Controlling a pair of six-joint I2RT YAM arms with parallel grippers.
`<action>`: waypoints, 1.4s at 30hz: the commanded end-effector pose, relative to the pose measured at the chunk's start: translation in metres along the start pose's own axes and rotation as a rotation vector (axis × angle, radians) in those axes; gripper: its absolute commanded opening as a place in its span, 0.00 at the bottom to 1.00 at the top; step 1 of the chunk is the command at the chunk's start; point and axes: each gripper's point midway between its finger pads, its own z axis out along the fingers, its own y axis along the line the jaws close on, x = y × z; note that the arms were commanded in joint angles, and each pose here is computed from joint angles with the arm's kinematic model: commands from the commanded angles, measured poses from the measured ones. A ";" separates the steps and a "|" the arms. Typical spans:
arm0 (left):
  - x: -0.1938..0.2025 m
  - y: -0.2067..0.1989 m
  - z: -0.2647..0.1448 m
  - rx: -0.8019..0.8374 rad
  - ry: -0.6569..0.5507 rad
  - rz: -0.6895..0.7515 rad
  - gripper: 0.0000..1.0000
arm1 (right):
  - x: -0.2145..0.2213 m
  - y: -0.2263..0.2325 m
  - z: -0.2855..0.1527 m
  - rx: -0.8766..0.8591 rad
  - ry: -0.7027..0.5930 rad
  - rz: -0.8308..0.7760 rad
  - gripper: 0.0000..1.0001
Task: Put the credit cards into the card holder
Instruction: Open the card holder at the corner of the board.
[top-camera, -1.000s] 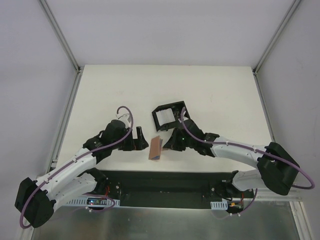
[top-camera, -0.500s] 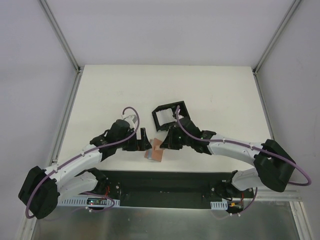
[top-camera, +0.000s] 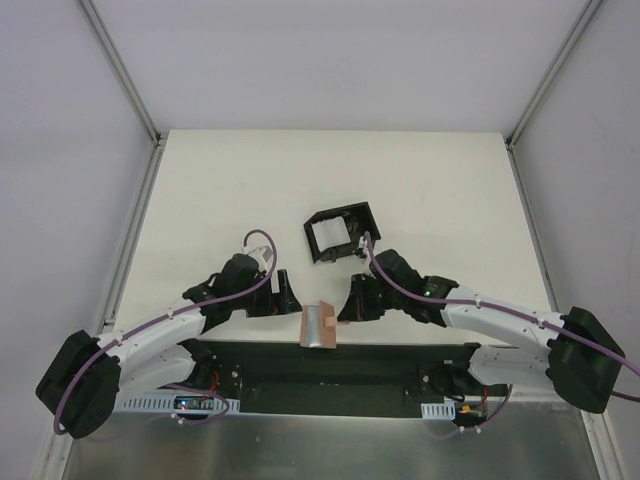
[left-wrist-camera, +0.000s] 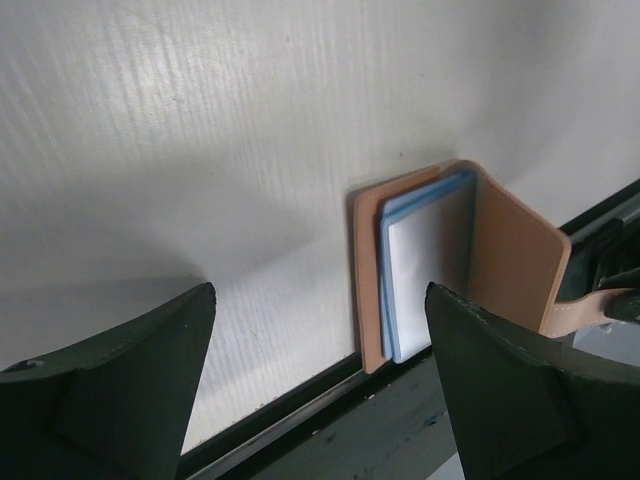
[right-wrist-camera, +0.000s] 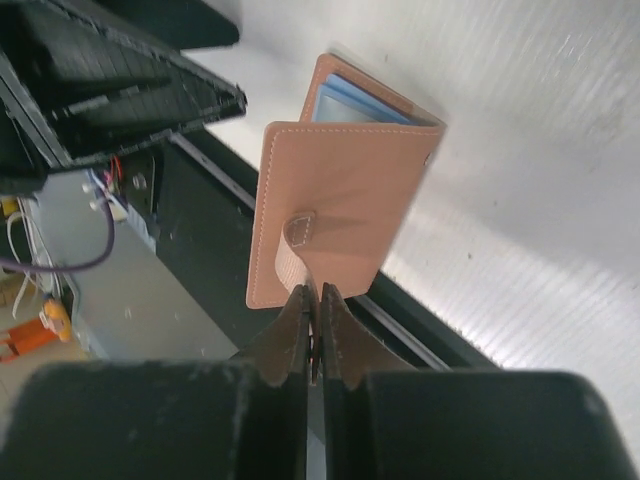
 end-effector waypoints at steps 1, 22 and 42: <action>0.010 -0.016 -0.002 0.103 0.002 -0.048 0.84 | 0.030 -0.007 -0.014 0.007 0.089 -0.034 0.00; 0.065 -0.037 0.001 0.159 0.116 -0.083 0.67 | 0.039 -0.053 -0.009 0.187 0.028 0.115 0.01; 0.083 -0.049 0.005 0.104 0.233 -0.086 0.61 | 0.038 -0.055 -0.014 0.207 0.020 0.100 0.01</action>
